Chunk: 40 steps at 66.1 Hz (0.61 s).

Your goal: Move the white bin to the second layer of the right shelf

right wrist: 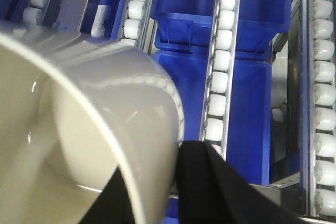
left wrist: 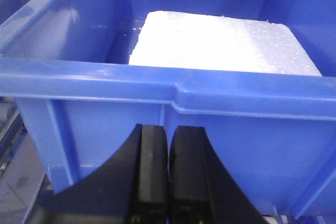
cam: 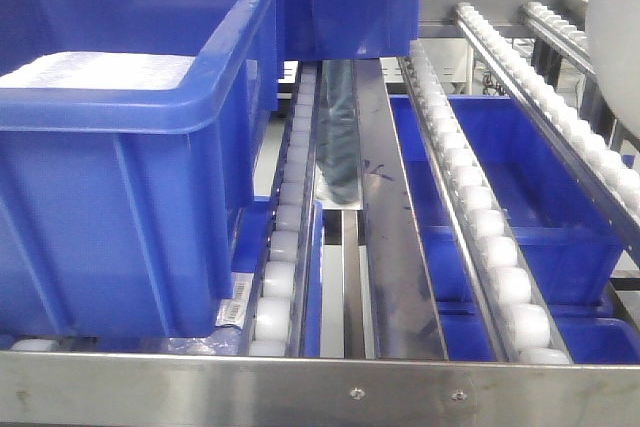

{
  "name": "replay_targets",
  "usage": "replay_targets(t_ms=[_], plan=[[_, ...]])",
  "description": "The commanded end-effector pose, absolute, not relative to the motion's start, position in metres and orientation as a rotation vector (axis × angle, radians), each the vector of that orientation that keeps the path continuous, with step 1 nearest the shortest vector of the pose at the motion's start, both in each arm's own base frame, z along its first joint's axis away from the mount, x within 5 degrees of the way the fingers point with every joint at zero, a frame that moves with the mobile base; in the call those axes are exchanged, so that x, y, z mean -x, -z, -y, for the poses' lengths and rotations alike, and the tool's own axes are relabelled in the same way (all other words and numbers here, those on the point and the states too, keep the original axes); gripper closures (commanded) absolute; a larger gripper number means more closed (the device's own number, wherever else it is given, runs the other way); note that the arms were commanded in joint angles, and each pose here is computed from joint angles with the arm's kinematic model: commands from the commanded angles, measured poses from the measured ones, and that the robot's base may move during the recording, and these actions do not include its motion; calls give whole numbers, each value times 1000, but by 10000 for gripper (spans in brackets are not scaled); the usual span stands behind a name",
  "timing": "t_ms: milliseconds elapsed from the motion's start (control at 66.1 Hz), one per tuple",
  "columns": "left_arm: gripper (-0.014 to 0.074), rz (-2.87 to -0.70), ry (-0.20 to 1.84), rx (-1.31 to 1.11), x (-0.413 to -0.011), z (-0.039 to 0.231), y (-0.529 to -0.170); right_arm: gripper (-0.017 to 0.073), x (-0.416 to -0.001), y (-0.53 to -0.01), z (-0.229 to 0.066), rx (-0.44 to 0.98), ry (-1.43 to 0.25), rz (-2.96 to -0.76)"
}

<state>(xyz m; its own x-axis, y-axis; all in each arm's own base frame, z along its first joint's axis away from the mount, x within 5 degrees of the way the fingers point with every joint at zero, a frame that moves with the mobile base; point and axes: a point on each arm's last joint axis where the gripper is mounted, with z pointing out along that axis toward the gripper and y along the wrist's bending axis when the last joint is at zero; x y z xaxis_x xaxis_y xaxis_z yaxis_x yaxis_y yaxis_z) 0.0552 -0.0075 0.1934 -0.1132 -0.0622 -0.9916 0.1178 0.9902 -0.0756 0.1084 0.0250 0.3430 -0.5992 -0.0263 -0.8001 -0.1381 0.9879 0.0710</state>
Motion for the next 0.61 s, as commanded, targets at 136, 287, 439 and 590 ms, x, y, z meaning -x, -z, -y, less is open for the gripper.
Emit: replay_targets(t_ms=[136, 287, 439, 590], plan=[[509, -1600, 169, -30, -56, 7, -193, 507, -112, -359, -25, 107, -165, -2099], [509, -1600, 169, -30, -56, 7, -193, 507, -113, -359, -25, 107, -166, -2094], [509, -1600, 169, -30, -56, 7, -193, 507, -117, -359, -26, 110, -168, -2086], [509, -1600, 169, -30, -56, 7, -193, 507, -135, -348, -31, 125, -132, -2167]])
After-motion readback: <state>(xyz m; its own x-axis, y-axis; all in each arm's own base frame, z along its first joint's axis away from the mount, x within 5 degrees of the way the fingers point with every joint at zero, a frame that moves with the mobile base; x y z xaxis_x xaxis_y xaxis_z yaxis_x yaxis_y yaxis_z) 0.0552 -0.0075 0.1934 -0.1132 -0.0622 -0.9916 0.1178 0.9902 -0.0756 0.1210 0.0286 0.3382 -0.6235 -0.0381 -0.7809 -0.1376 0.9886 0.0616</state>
